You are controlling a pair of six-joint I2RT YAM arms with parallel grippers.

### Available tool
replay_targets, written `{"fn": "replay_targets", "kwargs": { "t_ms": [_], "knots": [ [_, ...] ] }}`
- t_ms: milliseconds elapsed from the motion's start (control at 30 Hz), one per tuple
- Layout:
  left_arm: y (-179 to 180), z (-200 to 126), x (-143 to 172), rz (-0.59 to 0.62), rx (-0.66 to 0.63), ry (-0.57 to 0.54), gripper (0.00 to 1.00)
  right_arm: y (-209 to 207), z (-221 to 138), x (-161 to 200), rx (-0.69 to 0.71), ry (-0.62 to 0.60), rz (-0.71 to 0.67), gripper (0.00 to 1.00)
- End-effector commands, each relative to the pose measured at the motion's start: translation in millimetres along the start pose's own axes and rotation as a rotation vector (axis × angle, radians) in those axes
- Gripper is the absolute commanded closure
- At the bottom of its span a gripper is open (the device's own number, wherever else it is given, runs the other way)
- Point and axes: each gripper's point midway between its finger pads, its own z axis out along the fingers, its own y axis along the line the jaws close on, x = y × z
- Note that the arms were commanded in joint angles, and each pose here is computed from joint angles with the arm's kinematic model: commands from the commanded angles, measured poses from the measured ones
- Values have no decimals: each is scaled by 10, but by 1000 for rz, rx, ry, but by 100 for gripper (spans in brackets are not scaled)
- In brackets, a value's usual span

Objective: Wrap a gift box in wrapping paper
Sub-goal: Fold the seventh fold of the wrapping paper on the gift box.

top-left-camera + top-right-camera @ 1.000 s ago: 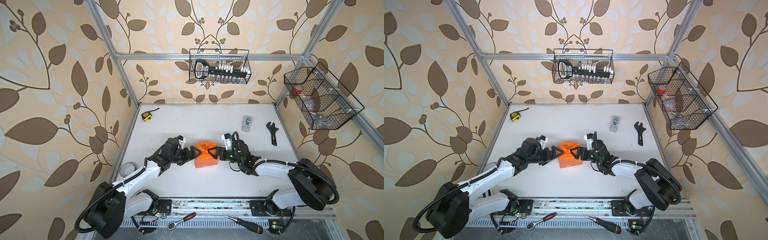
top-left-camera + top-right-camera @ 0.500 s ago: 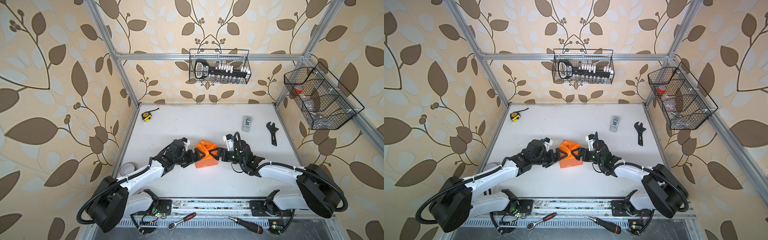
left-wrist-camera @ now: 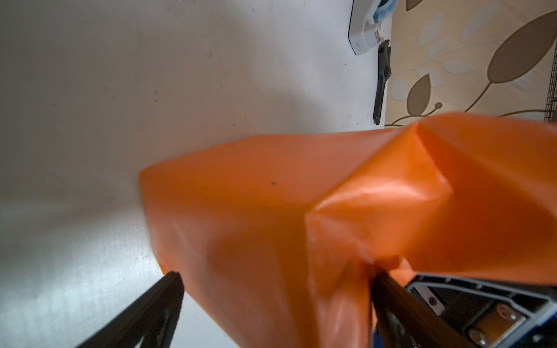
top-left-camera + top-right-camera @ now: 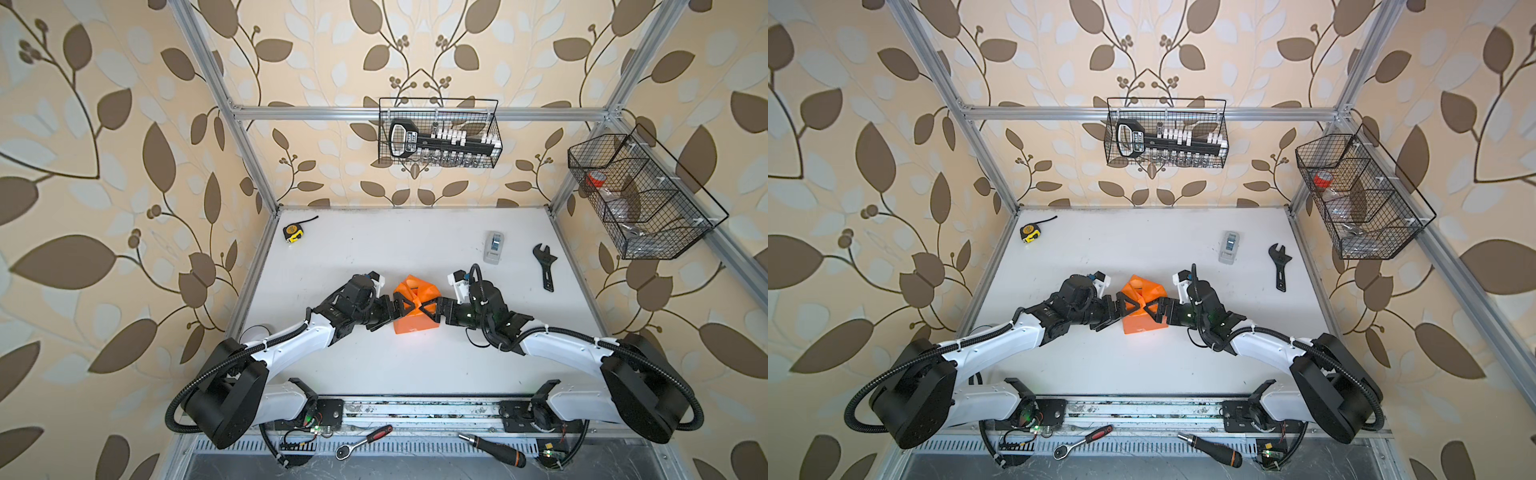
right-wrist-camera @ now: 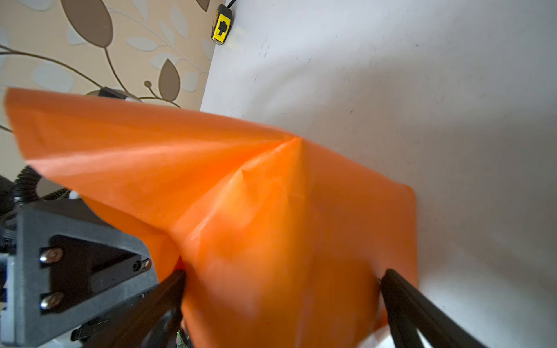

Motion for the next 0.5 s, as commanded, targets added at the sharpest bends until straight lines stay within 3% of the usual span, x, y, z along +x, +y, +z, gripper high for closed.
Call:
{"fn": "replay_targets", "kwargs": {
  "t_ms": [0,467],
  "knots": [
    [248,51,127,-20,-98,43,1,-62,67,52,16,34,4,1],
    [-88,4,-106,-11,-30,-22,1,-195,40,139,41,35,21,6]
  ]
}}
